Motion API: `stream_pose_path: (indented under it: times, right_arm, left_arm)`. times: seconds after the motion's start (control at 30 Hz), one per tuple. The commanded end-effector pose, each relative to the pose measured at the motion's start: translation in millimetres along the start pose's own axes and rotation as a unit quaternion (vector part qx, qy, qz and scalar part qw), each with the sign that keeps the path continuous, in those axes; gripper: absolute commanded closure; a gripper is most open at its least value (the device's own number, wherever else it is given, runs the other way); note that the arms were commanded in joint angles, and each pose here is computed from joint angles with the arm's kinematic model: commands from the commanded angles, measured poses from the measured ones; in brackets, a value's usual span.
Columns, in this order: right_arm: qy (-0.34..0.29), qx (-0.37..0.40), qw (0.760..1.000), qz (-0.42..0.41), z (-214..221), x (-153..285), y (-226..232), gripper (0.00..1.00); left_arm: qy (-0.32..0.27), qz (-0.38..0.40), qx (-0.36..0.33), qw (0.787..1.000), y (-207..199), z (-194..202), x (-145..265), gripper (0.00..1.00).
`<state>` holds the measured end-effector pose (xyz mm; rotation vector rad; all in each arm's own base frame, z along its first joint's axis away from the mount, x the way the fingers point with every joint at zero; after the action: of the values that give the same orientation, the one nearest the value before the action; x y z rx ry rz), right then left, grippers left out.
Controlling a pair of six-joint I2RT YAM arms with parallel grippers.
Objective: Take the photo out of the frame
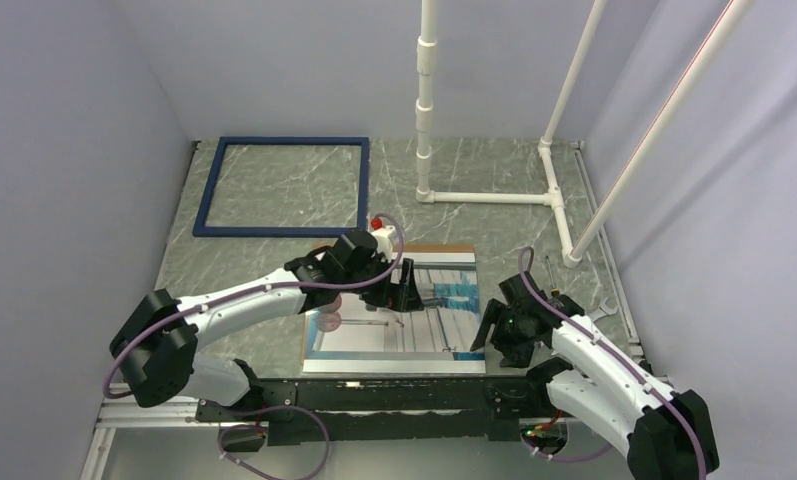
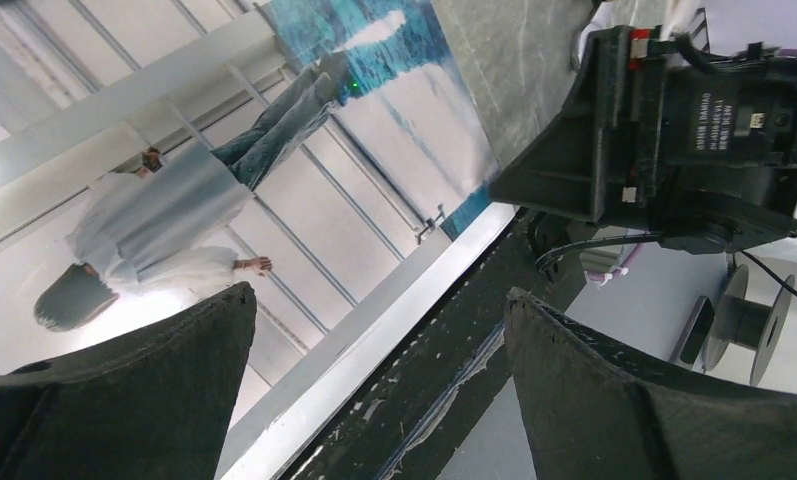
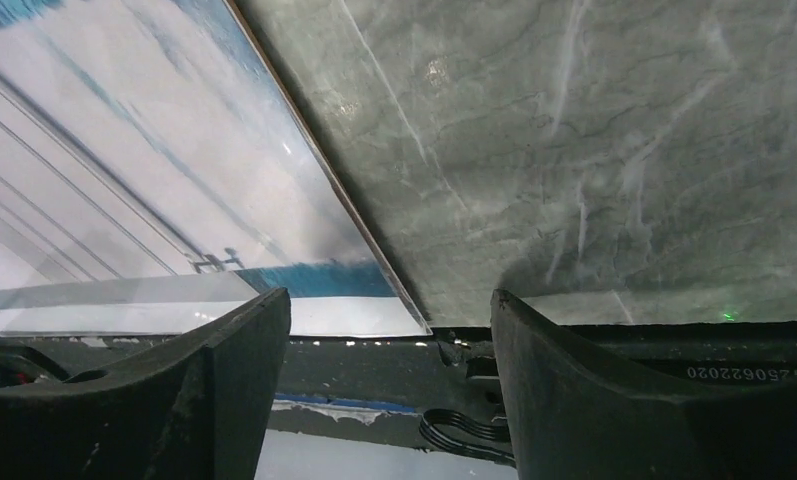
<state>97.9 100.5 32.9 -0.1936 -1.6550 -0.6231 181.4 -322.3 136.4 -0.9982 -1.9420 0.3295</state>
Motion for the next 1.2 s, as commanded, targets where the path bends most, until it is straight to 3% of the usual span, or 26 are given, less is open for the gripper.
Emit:
stream_pose_path:
  times: [0.0, 0.37, 1.17]
  right_arm:
    - [0.027, 0.008, 0.999, -0.03, 8.2, -2.6, 9.4, 0.28]
    - [0.031, 0.019, 0.998, -0.047, 8.6, -10.9, 13.0, 0.42]
    - [0.019, 0.016, 0.996, -0.082, 4.6, 7.0, 28.8, 0.45]
  left_arm:
    - [-0.023, 0.034, -0.017, 0.999, -23.8, -17.8, -2.9, 0.04]
    - [-0.009, 0.03, -0.03, 0.999, -26.3, -18.9, -5.4, 0.04]
    - [-0.008, 0.028, -0.032, 0.999, -23.1, -14.4, -3.1, 0.03]
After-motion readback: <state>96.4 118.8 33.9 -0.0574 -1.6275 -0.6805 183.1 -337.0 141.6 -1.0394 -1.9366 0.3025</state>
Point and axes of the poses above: each gripper's point midway between its finger pads, its own x axis back along the fingers, its own y axis along the line the jaws close on, z = x × y, the point moved 1 cm from there along x, back along the fingers, and after that the axes turned 4 degrees about -x, right-handed, at the moved point
